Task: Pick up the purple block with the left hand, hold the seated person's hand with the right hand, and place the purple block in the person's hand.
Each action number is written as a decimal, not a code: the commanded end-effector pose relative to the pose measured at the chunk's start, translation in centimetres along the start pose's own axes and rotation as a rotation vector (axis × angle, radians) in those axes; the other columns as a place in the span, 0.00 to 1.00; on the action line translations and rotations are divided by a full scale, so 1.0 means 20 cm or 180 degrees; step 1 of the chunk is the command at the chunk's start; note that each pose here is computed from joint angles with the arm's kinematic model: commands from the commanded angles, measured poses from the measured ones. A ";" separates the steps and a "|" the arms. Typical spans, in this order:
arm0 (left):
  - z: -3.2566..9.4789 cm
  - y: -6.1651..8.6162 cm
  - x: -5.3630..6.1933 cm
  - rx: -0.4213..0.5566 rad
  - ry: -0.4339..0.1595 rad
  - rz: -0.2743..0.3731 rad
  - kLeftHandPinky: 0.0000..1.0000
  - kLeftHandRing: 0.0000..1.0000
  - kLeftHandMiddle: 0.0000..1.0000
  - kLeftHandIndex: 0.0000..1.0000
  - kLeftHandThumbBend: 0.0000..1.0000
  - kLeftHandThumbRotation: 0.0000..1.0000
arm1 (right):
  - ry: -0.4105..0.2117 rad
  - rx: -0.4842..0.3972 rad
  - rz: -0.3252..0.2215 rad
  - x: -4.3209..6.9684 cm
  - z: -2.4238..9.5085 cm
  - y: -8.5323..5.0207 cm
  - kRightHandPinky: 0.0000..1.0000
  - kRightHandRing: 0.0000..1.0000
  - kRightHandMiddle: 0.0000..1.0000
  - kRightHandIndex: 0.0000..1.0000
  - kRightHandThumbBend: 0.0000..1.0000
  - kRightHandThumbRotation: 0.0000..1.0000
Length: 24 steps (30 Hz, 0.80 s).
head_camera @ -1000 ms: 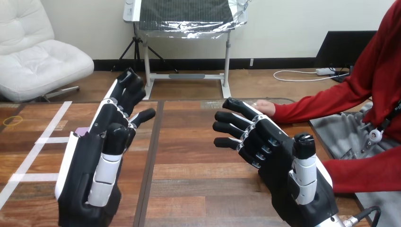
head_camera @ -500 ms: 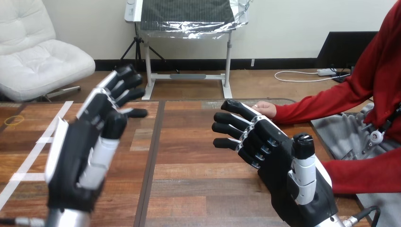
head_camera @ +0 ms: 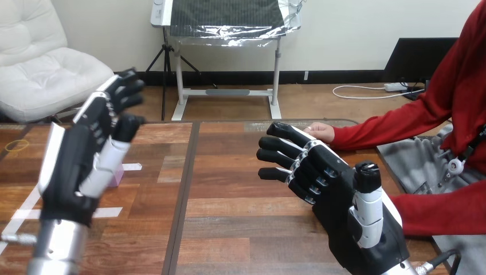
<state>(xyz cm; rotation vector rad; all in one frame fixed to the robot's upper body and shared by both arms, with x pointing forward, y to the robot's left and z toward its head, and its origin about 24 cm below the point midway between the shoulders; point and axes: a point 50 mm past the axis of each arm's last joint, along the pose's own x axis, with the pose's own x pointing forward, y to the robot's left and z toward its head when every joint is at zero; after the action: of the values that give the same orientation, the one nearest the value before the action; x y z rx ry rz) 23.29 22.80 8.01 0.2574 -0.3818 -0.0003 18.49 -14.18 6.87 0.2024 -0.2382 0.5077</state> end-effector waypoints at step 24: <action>-0.08 0.16 0.37 0.0661 0.0156 0.0090 0.83 0.86 0.86 0.85 0.59 0.83 | -0.0301 -0.0134 0.0103 0.09 0.08 -0.02 0.73 0.81 0.80 0.82 0.90 1.00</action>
<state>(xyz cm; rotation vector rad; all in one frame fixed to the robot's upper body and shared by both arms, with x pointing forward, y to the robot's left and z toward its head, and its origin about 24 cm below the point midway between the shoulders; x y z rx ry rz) 27.90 26.08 7.24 0.4027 -0.2652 0.0845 18.53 -14.20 6.91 0.2014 -0.2398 0.5068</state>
